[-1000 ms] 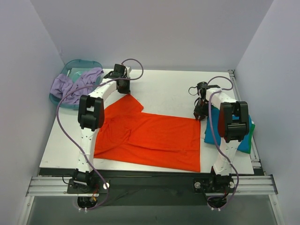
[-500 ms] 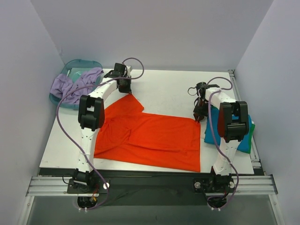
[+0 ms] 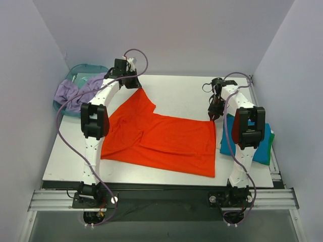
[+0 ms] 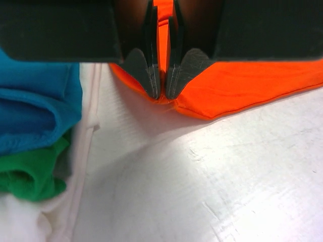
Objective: Fold and stack the t-shirts
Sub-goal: Grap the side of the flattened tshirt furthest away from the robot with both arms, then fold the other side of the tshirt into a rectangle
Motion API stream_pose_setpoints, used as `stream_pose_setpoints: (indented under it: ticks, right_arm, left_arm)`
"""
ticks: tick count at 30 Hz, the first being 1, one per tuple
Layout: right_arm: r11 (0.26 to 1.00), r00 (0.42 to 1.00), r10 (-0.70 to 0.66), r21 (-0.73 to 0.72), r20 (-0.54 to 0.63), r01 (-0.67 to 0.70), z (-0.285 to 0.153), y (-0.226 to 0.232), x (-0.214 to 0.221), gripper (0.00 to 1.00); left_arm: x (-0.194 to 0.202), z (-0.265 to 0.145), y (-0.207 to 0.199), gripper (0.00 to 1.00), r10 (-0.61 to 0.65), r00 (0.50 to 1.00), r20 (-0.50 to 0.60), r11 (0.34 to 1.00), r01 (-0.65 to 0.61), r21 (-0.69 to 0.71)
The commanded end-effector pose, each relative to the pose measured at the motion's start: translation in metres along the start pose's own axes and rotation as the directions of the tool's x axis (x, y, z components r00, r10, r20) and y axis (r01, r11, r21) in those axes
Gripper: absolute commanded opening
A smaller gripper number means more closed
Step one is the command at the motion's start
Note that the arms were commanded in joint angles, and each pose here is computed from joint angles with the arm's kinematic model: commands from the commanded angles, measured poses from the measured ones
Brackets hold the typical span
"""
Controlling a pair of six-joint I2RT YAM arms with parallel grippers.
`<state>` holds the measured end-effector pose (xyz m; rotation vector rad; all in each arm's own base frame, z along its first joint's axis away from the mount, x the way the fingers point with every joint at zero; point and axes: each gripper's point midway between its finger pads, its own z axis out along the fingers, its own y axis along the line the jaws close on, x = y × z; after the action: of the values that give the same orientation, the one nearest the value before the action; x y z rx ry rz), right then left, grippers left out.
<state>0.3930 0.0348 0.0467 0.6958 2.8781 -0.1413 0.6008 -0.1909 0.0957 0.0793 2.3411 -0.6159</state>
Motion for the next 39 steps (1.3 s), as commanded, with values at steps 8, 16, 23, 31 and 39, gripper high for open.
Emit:
stream_pose_setpoints:
  ticks: [8, 16, 23, 31, 39]
  right_arm:
    - [0.998, 0.999, -0.054, -0.032, 0.002, 0.054, -0.020, 0.005, -0.020, 0.00]
    - [0.985, 0.986, -0.162, -0.062, -0.028, 0.160, -0.030, -0.007, 0.005, 0.00]
    - [0.973, 0.974, -0.226, -0.060, -0.036, 0.223, -0.035, -0.019, 0.024, 0.00]
    - [0.961, 0.960, -0.272, -0.059, -0.067, 0.269, -0.036, -0.026, 0.052, 0.00]
    - [0.956, 0.953, -0.291, -0.052, -0.084, 0.287, -0.039, -0.037, 0.083, 0.00]
  left_arm:
    - [-0.049, -0.044, -0.029, 0.00, 0.047, 0.991, 0.127, 0.990, -0.063, 0.129]
    - [-0.004, -0.106, -0.032, 0.00, 0.055, 0.995, 0.088, 0.994, -0.063, 0.094]
    - [0.043, -0.155, -0.028, 0.00, 0.054, 0.997, 0.047, 0.998, -0.056, 0.025]
    - [0.102, -0.197, -0.013, 0.00, 0.022, 1.000, -0.016, 0.997, -0.023, -0.074]
    - [0.125, -0.237, -0.006, 0.00, -0.044, 0.998, 0.033, 0.984, 0.049, -0.170]
